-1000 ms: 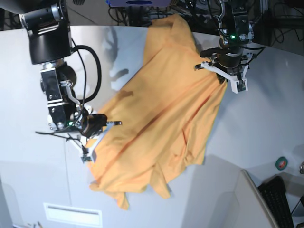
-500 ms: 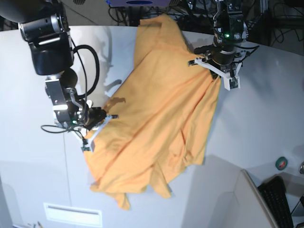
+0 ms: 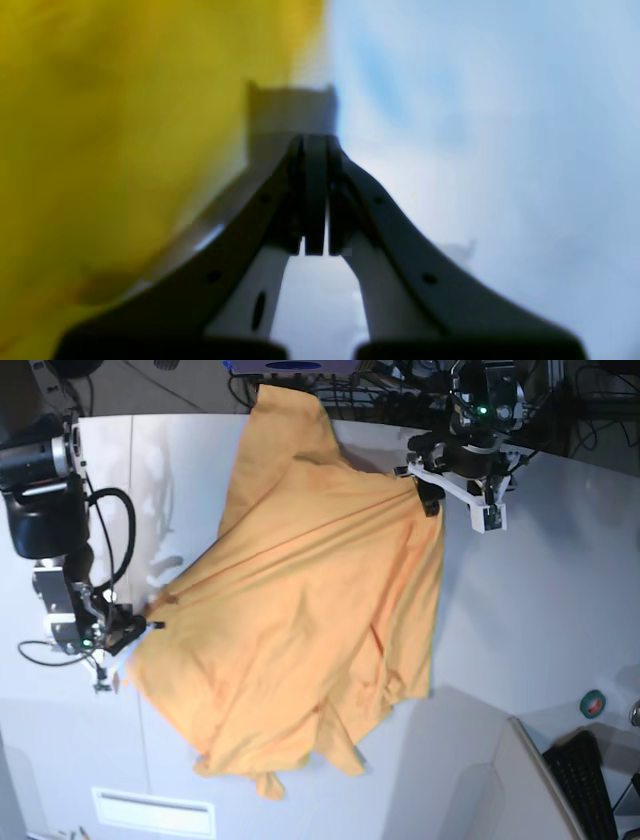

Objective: Layout the t-shirt on the table in an organized manner, then fold the t-shirt properly
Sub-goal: 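Lower the shirt onto the table and open both grippers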

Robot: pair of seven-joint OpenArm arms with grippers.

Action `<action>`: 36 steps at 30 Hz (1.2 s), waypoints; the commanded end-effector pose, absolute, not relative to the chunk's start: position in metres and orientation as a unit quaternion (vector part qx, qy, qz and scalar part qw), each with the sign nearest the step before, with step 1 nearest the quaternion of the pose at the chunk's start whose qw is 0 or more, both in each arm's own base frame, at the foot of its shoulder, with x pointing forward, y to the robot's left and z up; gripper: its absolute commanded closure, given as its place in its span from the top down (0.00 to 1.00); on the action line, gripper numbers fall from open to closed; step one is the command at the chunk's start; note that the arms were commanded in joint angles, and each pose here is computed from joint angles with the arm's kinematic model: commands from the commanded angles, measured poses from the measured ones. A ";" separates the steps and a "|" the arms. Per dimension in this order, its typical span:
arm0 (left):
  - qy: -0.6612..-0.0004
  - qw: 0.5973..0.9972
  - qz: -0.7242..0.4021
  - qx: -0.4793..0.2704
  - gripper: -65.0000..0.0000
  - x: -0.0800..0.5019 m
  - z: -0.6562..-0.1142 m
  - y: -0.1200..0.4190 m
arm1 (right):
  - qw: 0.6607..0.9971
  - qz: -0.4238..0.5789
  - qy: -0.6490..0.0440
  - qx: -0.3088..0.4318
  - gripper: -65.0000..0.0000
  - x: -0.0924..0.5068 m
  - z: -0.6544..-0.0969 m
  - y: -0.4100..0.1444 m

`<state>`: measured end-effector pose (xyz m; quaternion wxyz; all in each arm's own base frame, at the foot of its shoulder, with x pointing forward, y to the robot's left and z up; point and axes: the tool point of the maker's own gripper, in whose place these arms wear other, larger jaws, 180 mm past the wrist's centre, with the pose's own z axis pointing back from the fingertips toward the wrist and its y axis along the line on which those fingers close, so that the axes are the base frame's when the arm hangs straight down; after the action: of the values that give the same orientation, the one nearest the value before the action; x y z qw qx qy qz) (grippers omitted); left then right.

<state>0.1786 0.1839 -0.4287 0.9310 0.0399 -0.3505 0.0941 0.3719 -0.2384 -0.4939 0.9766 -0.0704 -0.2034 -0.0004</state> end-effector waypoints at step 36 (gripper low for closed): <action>-0.378 0.921 0.095 -0.020 0.56 0.281 -0.401 0.167 | 0.980 0.035 -0.195 0.031 0.00 0.307 -0.511 -0.119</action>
<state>0.2721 0.1757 -0.4102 0.9283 -0.0056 -0.3586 0.0980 0.3128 -0.1025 -0.5065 0.9738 0.0605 -0.2165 0.0342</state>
